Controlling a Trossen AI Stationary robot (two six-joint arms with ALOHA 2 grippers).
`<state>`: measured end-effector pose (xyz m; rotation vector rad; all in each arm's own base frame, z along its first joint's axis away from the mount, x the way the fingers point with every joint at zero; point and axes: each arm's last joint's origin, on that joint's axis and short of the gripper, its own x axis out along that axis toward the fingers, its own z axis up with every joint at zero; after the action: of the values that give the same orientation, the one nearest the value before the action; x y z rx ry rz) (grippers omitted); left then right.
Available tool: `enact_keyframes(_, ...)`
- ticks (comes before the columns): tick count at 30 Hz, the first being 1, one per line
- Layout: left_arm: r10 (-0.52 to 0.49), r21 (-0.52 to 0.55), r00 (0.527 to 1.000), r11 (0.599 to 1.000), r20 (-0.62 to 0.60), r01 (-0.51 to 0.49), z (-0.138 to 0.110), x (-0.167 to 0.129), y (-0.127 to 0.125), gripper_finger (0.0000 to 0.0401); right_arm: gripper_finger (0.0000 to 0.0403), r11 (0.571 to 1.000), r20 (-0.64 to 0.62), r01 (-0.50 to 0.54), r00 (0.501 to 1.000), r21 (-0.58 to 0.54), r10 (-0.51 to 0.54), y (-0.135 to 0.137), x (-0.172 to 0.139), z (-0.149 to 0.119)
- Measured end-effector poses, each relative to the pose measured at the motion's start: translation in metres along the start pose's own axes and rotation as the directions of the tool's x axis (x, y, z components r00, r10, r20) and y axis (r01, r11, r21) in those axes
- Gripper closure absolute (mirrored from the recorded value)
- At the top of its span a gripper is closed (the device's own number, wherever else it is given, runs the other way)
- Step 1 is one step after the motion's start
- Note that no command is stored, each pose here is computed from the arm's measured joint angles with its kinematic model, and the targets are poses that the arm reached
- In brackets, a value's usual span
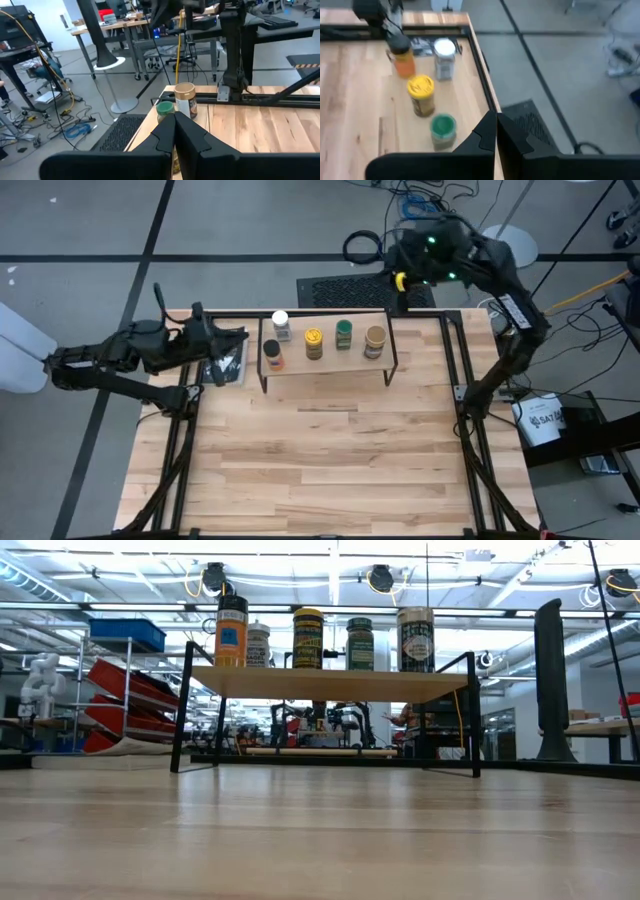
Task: Shelf spices
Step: Remove the brown seasoning bottle from the shelf
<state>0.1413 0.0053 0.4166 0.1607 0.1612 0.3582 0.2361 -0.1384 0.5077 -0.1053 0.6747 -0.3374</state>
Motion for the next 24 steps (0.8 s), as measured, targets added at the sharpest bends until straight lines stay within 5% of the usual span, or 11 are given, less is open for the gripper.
enact_keyframes(11, -0.019, -0.004, 0.999, 1.000, -0.034, 0.019, -0.004, 0.000, -0.001, 0.0383, 0.0381, 0.987, -0.257, -0.099, 0.958, 0.124, 0.128, 0.010, 0.032, -0.017)
enact_keyframes(15, -0.022, -0.001, 0.999, 1.000, -0.043, 0.022, -0.004, 0.000, -0.001, 0.0383, 0.0322, 0.984, -0.297, -0.138, 0.940, 0.111, 0.166, 0.022, 0.030, -0.018)
enact_keyframes(24, -0.023, -0.025, 0.999, 0.999, -0.046, 0.021, -0.005, 0.001, -0.002, 0.0383, 0.0121, 0.967, -0.350, -0.255, 0.907, -0.020, 0.232, 0.051, 0.045, -0.019)
